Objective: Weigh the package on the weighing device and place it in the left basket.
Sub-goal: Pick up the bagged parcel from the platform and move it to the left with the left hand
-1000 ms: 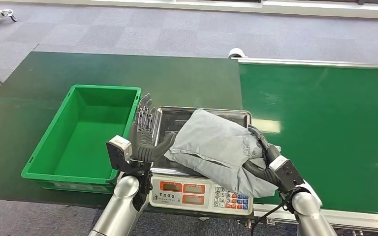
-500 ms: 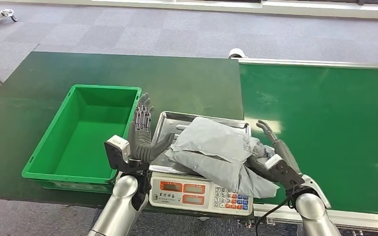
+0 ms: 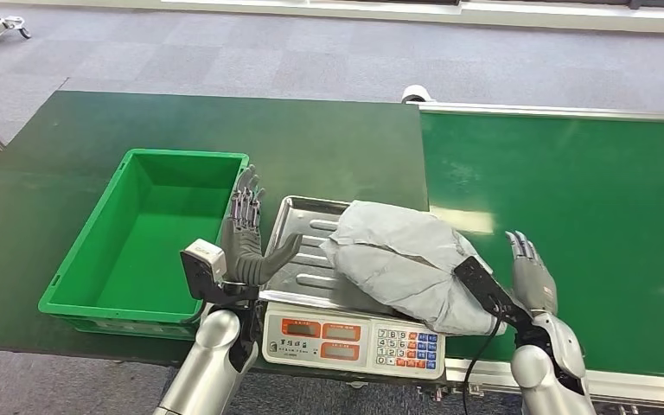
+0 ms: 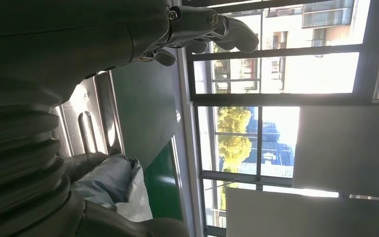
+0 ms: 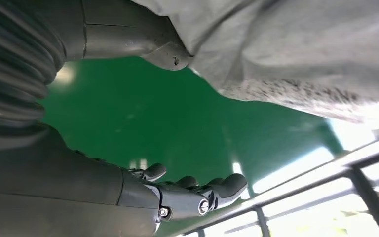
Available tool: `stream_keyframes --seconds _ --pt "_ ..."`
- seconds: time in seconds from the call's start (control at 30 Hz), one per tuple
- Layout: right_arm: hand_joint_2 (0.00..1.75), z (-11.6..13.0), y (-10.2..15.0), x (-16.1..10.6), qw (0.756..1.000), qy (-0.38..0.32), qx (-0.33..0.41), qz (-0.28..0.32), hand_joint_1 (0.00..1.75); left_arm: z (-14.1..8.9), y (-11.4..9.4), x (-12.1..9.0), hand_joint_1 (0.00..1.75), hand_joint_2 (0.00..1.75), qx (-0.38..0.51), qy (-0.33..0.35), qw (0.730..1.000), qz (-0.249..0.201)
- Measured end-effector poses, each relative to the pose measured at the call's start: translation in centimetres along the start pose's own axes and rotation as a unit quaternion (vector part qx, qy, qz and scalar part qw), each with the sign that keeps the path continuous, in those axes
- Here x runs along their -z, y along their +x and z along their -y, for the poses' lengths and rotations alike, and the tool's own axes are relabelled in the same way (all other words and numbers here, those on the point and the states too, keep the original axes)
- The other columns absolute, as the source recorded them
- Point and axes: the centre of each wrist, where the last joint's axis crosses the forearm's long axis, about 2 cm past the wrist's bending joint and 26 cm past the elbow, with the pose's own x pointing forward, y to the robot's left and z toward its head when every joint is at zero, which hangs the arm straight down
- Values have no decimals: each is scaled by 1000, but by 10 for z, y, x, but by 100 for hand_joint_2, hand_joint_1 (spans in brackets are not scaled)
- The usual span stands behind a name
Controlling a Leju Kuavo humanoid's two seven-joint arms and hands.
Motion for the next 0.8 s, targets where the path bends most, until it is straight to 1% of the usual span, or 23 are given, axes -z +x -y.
stream_keyframes --seconds 0.17,0.33,0.47,0.57,0.7,0.8 --pt "175 3 9 2 994 -12 66 89 0 -1 1 0 0 175 0 1 1000 2" --pt "175 11 20 0 977 -52 119 171 0 -2 3 2 0 175 12 5 1000 8" --pt "175 19 28 -8 951 -100 158 245 0 -1 6 4 0 175 37 12 999 16" --pt "175 24 33 -14 934 -121 177 286 0 4 6 5 0 175 54 7 998 20" --pt "175 29 40 -22 907 -144 221 328 0 12 5 8 0 175 72 -13 997 23" --pt "175 35 43 -24 888 -150 268 342 0 17 2 10 0 175 81 -35 996 18"
